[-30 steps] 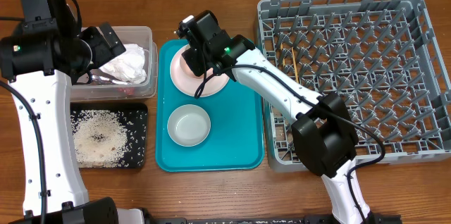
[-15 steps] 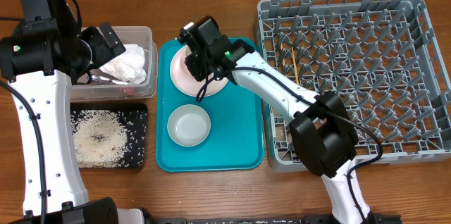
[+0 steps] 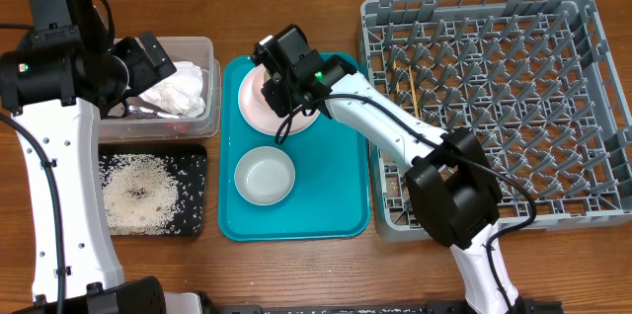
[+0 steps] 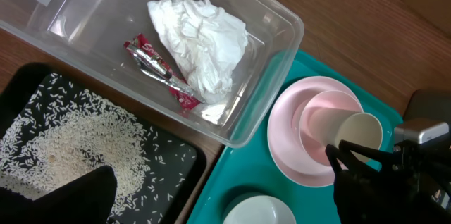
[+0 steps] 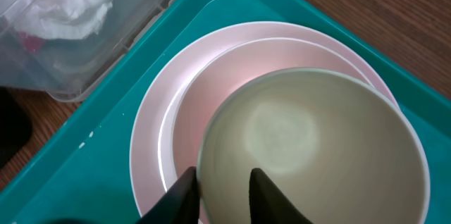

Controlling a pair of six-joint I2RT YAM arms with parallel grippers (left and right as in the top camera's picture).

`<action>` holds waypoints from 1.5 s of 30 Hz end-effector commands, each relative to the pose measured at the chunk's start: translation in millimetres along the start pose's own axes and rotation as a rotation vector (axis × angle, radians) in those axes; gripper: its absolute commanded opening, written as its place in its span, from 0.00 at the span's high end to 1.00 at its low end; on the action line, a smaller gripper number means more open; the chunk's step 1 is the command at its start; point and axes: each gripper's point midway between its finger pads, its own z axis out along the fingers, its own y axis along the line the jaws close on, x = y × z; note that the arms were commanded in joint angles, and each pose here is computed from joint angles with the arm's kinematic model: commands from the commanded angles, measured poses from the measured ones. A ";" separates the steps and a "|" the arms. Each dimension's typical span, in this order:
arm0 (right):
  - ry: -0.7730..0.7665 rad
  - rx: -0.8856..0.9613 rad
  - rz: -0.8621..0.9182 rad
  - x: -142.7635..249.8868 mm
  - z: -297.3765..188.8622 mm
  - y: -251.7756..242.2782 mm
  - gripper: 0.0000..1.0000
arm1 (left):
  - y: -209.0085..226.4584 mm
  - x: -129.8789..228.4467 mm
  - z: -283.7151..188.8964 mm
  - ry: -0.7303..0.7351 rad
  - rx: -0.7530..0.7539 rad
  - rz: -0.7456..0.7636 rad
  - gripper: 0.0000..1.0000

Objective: Sort waste into correct bins and load items into the dishwasher
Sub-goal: 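Reach the right gripper to the white cup on the pink plate and grasp it, then carry the white cup to the rack's back-left corner and set it down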

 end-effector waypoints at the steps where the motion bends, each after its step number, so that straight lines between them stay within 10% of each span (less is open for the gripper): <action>1: 0.002 -0.009 -0.004 1.6 1.6 2.0 0.78 | -1.0 -4.2 -4.1 -0.018 0.001 0.014 0.00; 25: 0.014 0.010 0.003 0.9 -8.7 -0.7 0.96 | -1.0 -4.2 -4.1 -0.018 0.001 0.014 0.00; 45: -0.317 -0.438 0.193 -58.9 -210.6 -77.4 0.96 | -1.0 -4.2 -4.1 -0.018 0.001 0.014 0.00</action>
